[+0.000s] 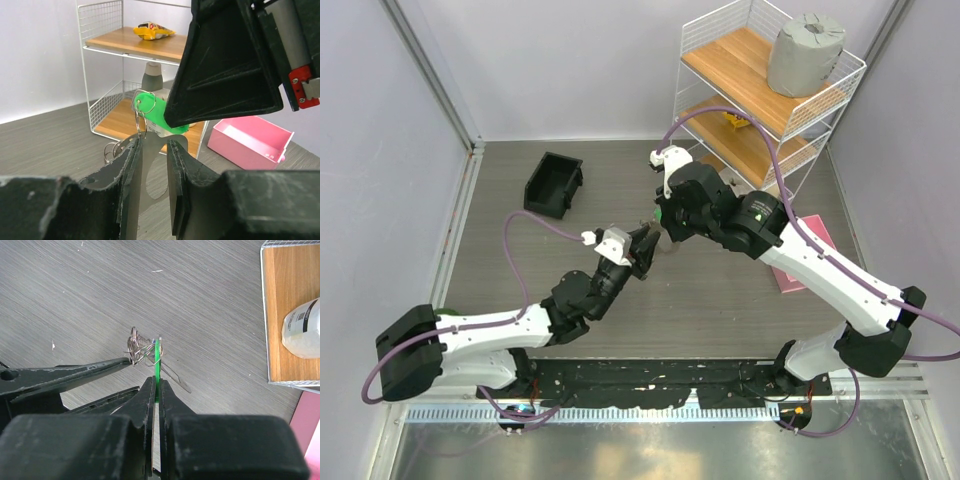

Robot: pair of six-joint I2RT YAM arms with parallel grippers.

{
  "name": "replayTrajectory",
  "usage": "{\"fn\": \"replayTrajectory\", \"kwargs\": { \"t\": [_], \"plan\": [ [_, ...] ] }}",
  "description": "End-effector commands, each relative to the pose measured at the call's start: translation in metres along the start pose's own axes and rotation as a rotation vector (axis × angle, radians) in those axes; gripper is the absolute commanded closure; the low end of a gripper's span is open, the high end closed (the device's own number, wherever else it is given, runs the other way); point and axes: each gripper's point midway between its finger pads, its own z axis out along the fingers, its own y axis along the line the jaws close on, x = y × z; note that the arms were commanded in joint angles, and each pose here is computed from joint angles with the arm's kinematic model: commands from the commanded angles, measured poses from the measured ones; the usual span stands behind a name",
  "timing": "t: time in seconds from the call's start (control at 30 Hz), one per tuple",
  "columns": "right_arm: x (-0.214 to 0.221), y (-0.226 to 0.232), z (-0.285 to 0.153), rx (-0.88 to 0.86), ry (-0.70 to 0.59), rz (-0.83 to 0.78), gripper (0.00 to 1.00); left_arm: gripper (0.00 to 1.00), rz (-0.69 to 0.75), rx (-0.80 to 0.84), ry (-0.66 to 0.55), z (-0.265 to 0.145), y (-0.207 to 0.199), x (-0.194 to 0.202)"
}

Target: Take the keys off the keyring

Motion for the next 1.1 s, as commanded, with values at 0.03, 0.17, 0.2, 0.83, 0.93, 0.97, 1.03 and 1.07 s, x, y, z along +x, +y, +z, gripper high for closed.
{"fn": "replayTrajectory", "kwargs": {
  "t": [0.03, 0.17, 0.2, 0.83, 0.93, 0.97, 1.03, 1.07],
  "plan": [
    [-0.031, 0.001, -0.028, -0.036, -0.124, 0.043, 0.95, 0.69, -0.010, -0.012, -0.066, 0.012, -0.003, -0.024],
    [-0.030, 0.002, -0.027, -0.040, -0.120, 0.046, 0.95, 0.70, 0.029, -0.023, -0.070, 0.017, -0.002, -0.027],
    [-0.030, 0.002, -0.027, -0.041, -0.118, 0.044, 0.95, 0.70, 0.034, -0.029, -0.072, 0.019, -0.002, -0.028],
    [-0.030, 0.002, -0.037, -0.060, -0.128, 0.053, 0.95, 0.96, 0.067, -0.059, -0.035, 0.036, 0.008, -0.017],
    [-0.029, 0.002, -0.039, -0.062, -0.129, 0.053, 0.95, 1.00, 0.068, -0.042, -0.042, 0.037, 0.007, -0.020],
    [-0.028, 0.002, -0.038, -0.060, -0.126, 0.053, 0.95, 1.00, 0.073, -0.028, -0.038, 0.038, 0.006, -0.019],
    [-0.026, 0.000, -0.038, -0.051, -0.124, 0.052, 0.95, 1.00, 0.081, 0.004, -0.023, 0.039, 0.001, -0.019],
    [-0.026, -0.002, -0.038, -0.041, -0.126, 0.050, 0.95, 1.00, 0.082, 0.021, -0.025, 0.038, -0.001, -0.020]
  ]
}}
